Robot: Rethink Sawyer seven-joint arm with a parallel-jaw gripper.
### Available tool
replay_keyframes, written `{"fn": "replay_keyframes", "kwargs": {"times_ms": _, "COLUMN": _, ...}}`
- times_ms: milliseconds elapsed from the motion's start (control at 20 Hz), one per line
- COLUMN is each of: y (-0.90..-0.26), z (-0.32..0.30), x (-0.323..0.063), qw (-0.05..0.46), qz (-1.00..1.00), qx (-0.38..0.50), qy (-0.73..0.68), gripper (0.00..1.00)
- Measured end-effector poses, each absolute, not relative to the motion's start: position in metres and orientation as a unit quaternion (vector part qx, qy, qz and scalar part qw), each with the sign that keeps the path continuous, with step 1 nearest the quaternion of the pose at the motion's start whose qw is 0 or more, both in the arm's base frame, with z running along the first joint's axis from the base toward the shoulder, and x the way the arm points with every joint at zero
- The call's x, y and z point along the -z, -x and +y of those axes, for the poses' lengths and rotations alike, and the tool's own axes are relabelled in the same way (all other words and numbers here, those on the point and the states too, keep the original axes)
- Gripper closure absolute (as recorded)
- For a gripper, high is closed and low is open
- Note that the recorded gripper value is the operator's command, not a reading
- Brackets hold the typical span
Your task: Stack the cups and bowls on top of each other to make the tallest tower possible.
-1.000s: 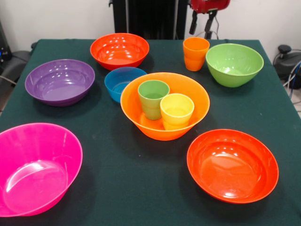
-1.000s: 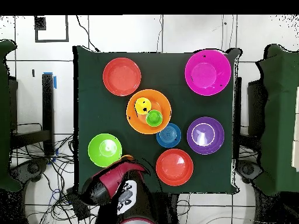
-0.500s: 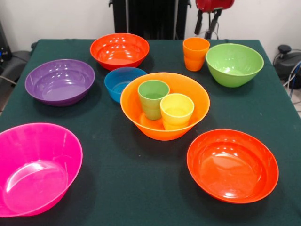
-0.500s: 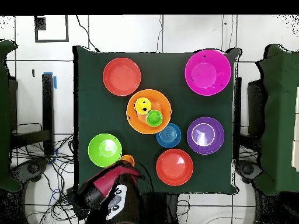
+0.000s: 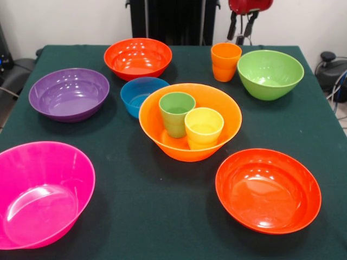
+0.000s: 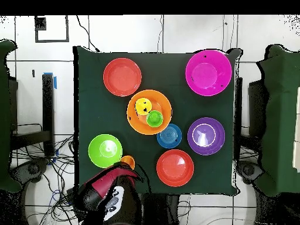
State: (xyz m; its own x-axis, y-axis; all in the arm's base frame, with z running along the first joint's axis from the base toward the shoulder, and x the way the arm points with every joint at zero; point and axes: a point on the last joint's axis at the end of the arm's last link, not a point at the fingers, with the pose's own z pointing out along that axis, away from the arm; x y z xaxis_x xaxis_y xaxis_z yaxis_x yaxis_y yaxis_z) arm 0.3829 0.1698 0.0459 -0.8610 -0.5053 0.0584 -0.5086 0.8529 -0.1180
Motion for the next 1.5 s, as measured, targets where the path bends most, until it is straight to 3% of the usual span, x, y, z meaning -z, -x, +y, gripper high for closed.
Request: {"fn": "replay_keyframes", "kwargs": {"times_ms": 1500, "y": -0.357, "z": 0.146, "x": -0.004, "qw": 0.014, "qz": -0.966, "qx": -0.059, "qy": -0.25, "gripper": 0.0}}
